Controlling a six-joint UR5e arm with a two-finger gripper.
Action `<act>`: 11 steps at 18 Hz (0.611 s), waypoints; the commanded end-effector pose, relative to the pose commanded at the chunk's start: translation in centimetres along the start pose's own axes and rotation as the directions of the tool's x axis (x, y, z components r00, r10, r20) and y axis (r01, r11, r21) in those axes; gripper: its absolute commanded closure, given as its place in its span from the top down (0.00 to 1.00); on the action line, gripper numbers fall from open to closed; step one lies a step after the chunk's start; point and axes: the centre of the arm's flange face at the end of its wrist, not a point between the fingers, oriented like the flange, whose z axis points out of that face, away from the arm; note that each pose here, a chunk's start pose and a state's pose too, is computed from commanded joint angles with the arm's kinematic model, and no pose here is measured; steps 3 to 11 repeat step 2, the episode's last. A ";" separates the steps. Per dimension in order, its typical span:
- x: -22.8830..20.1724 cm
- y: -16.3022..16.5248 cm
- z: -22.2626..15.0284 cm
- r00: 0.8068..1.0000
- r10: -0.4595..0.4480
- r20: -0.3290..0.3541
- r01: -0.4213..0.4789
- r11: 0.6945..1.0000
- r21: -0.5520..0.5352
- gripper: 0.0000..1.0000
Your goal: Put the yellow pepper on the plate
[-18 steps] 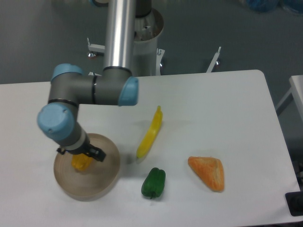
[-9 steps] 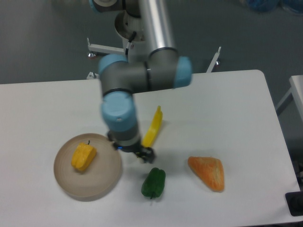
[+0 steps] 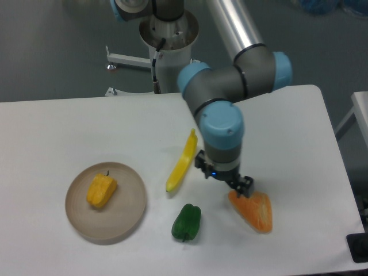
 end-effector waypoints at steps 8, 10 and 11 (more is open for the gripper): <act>-0.2 0.2 0.0 1.000 -0.002 0.002 0.002 1.000 0.001 1.00; -0.2 0.2 0.0 1.000 -0.002 0.002 0.002 1.000 0.001 1.00; -0.2 0.2 0.0 1.000 -0.002 0.002 0.002 1.000 0.001 1.00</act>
